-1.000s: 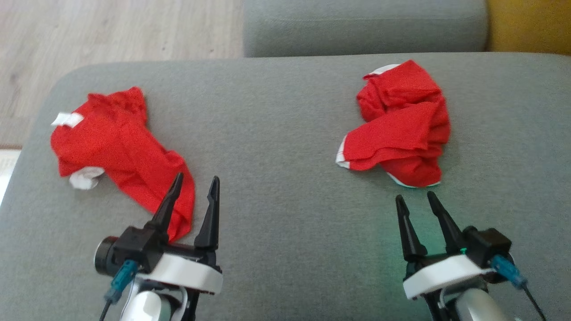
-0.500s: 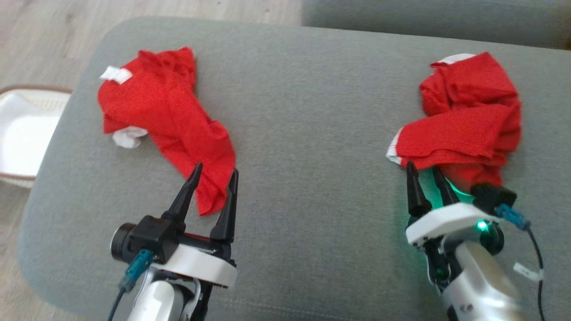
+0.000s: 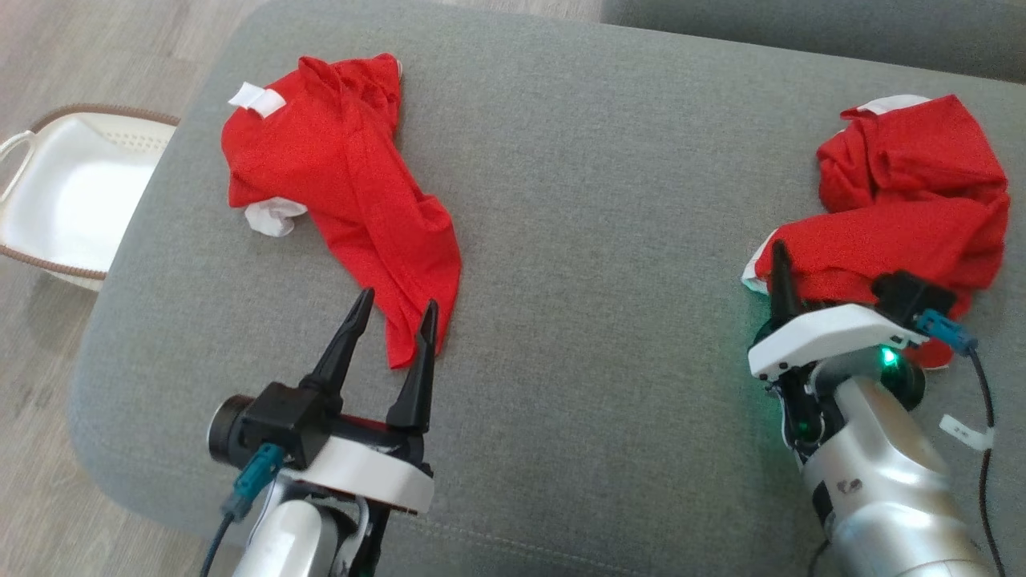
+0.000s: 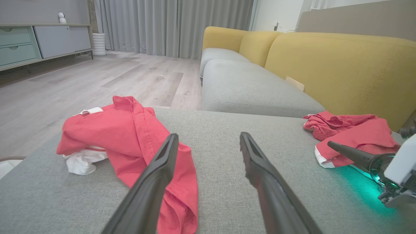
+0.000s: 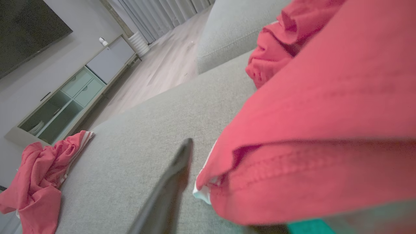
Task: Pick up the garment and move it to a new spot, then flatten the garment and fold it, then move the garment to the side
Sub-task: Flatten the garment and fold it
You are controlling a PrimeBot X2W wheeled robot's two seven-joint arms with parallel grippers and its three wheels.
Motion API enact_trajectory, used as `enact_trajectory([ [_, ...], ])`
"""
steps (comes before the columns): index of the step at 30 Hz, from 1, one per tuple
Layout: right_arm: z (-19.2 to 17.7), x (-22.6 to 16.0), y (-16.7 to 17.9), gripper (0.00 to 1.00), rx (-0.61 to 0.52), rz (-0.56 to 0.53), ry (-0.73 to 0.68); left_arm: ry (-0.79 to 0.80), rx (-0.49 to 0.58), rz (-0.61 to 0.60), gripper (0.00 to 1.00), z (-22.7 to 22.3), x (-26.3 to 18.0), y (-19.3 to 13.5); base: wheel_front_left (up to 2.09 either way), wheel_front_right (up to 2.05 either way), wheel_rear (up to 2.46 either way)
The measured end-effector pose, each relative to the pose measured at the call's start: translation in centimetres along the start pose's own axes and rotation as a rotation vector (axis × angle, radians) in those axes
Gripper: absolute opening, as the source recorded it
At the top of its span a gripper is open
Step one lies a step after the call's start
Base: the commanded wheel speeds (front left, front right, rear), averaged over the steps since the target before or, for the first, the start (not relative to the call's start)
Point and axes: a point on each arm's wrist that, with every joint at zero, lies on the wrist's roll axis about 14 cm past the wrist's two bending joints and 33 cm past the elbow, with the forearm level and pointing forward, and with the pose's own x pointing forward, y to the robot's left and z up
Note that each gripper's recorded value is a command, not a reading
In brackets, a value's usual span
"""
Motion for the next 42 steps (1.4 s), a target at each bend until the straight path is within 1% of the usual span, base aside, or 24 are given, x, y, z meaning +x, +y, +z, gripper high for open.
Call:
enact_trajectory([
  [6, 2.8, -0.1, 1.9, 0.0, -0.066, 0.065, -0.083, -0.013, -0.017, -0.003, 1.0, 0.4, 0.0, -0.3, 0.0, 0.0, 0.0],
  [7, 3.9, -0.3, 3.2, 0.0, -0.094, 0.106, -0.117, -0.02, -0.018, -0.006, 1.0, 0.6, 0.0, -0.4, 0.0, 0.0, 0.0],
  [10, 5.5, -0.9, 6.0, 0.0, -0.126, 0.19, -0.165, -0.032, -0.026, -0.013, 1.0, 0.9, -0.1, -0.8, 0.0, 0.0, 0.0],
  [13, 7.1, -1.7, 8.8, 0.0, -0.136, 0.269, -0.212, -0.042, -0.029, -0.028, 1.0, 1.2, -0.1, -1.2, 0.0, 0.0, 0.0],
  [15, 9.6, -2.0, 10.7, 0.0, -0.142, 0.315, -0.27, -0.05, -0.041, -0.034, 1.0, 1.4, -0.1, -1.5, 0.0, 0.0, 0.0],
  [19, 16.9, -3.1, 15.2, 0.0, -0.151, 0.413, -0.439, -0.065, -0.045, -0.053, 1.0, 1.9, -0.4, -2.1, 0.0, 0.0, 0.0],
  [21, 19.9, -3.9, 16.5, 0.0, -0.161, 0.437, -0.508, -0.061, -0.049, -0.059, 1.0, 1.7, -0.7, -2.4, 0.0, 0.0, 0.0],
  [23, 21.5, -4.5, 16.6, 0.0, -0.163, 0.435, -0.544, -0.06, -0.051, -0.059, 1.0, 1.7, -0.8, -2.4, 0.0, 0.0, 0.0],
  [25, 21.8, -4.6, 15.1, 0.0, -0.156, 0.401, -0.537, -0.063, -0.052, -0.055, 1.0, 1.8, -0.8, -2.3, 0.0, 0.0, 0.0],
  [28, 20.7, -4.8, 10.3, 0.0, -0.144, 0.303, -0.472, -0.072, -0.053, -0.064, 1.0, 2.0, -0.5, -2.6, 0.0, 0.0, 0.0],
  [30, 18.6, -5.4, 6.0, 0.0, -0.11, 0.219, -0.4, -0.073, -0.055, -0.078, 1.0, 2.0, -0.3, -3.1, 0.0, 0.0, 0.0],
  [32, 15.7, -6.4, 1.7, 0.0, -0.059, 0.134, -0.319, -0.072, -0.057, -0.089, 1.0, 2.0, -0.2, -3.4, 0.0, 0.0, 0.0],
  [34, 12.7, -7.7, -1.6, 0.0, -0.019, 0.067, -0.243, -0.073, -0.059, -0.102, 1.0, 2.0, 0.1, -3.8, 0.0, 0.0, 0.0],
  [38, 7.1, -10.8, -6.9, 0.0, 0.071, -0.064, -0.105, -0.07, -0.063, -0.135, 1.0, 1.9, 0.5, -4.8, 0.0, 0.0, 0.0],
  [40, 5.5, -12.4, -9.1, 0.0, 0.1, -0.128, -0.077, -0.067, -0.066, -0.155, 1.0, 1.8, 0.7, -5.4, 0.0, 0.0, 0.0],
  [42, 4.6, -13.6, -10.9, 0.0, 0.121, -0.183, -0.067, -0.064, -0.068, -0.175, 1.0, 1.7, 0.9, -5.9, 0.0, 0.0, 0.0],
])
